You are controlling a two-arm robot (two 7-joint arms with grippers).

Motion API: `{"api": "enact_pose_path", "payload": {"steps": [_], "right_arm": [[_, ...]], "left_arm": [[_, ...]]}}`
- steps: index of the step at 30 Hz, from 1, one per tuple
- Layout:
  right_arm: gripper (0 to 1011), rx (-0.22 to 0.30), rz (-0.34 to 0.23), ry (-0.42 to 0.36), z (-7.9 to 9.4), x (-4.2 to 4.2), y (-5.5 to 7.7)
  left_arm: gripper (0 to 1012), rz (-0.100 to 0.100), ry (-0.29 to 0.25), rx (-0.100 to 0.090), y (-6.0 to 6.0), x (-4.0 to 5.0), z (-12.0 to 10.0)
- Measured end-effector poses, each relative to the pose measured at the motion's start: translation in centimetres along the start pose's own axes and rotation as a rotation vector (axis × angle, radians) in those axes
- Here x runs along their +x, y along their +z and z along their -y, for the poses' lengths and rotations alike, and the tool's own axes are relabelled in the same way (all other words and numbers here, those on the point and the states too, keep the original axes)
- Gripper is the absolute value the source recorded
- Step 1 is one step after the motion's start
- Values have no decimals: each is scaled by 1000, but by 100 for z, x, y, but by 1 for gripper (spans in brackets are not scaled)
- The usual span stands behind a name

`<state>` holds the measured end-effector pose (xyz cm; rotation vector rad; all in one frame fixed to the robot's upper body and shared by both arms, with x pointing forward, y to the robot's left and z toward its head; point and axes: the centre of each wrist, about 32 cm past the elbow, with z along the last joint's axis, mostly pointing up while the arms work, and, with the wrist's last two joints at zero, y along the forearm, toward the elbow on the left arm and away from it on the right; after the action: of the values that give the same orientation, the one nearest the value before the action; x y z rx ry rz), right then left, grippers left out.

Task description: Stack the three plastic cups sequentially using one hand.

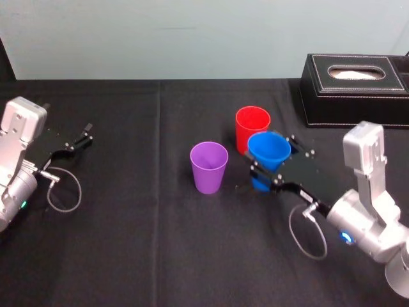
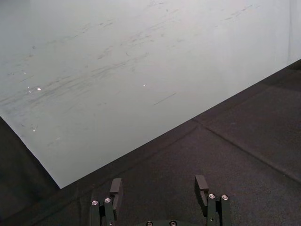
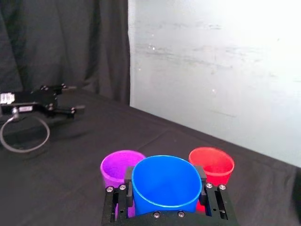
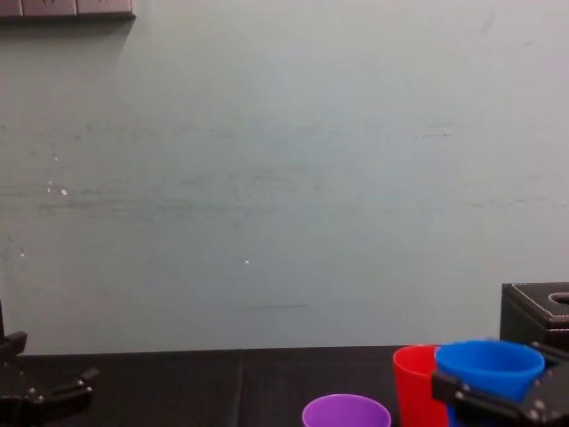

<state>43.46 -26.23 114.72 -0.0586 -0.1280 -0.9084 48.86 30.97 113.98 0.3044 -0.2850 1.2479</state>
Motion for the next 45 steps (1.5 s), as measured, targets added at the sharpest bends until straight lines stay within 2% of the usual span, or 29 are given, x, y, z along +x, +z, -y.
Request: {"api": "enact_pose_path", "payload": {"steps": [13, 20, 30, 45], "right_arm": [[750, 33, -51, -47, -325, 219, 196], [750, 46, -57, -59, -532, 298, 273], [750, 54, -65, -102, -827, 402, 217], [750, 70, -64, -124, -997, 445, 118]], "left_arm": [[1005, 0, 0, 0, 0, 0, 0], [1005, 0, 0, 0, 0, 0, 0], [1005, 0, 0, 0, 0, 0, 0], [1005, 0, 0, 0, 0, 0, 0]]}}
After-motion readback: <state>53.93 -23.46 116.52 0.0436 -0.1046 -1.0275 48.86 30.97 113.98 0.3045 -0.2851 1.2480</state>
